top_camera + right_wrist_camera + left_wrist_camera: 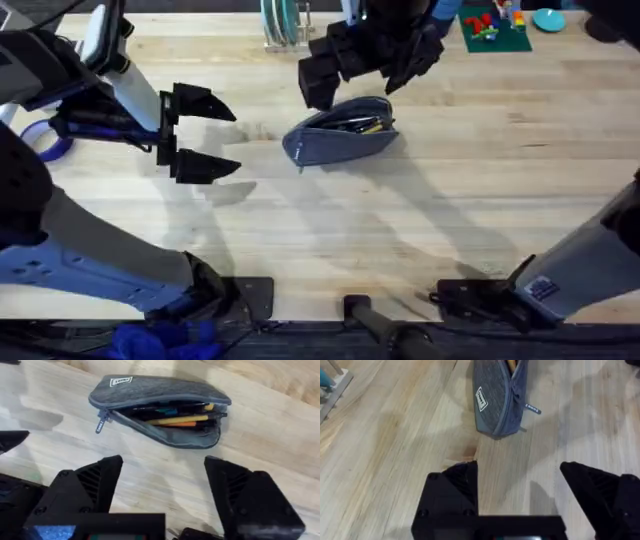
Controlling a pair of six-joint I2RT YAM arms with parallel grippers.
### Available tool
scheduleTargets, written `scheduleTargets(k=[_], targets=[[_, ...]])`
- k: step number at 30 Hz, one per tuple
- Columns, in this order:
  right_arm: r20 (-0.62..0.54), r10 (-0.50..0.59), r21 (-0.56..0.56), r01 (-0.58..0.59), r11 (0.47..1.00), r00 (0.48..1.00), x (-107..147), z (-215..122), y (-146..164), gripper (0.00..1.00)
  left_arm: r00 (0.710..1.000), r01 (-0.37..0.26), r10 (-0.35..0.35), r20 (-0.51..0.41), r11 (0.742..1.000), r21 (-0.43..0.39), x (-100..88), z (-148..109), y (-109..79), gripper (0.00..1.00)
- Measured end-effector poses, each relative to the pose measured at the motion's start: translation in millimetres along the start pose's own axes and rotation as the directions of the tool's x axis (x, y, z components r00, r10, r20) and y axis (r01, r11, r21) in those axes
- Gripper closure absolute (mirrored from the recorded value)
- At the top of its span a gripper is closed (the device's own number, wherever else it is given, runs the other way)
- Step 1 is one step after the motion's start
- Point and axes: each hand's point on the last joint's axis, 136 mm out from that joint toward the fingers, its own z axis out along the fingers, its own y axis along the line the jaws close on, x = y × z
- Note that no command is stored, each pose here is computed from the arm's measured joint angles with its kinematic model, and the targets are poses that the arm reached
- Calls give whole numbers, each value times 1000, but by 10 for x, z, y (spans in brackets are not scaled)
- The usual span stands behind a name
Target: Unzip the bag, pick up the pens from the table one at a time and place them inside, then zip the bag closed.
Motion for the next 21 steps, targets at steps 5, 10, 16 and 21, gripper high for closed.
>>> scheduleTargets(k=[5, 10, 16, 21], targets=[[11, -7, 8, 7, 1000, 1000, 38, -12, 112, 5, 1000, 0, 0, 0, 1000, 0, 0, 0, 0, 6], [13, 4, 6, -4, 1000, 1000, 82, -22, 209, 6, 1000, 0, 0, 0, 1000, 0, 1, 0, 0, 8], [17, 21, 19, -21, 1000, 1000, 201, -39, 338, 7, 1000, 0, 0, 0, 1000, 0, 0, 0, 0, 7], [18, 20, 9, -20, 1000, 1000, 341, -92, 415, 7, 1000, 0, 0, 0, 1000, 0, 0, 0, 0, 7]])
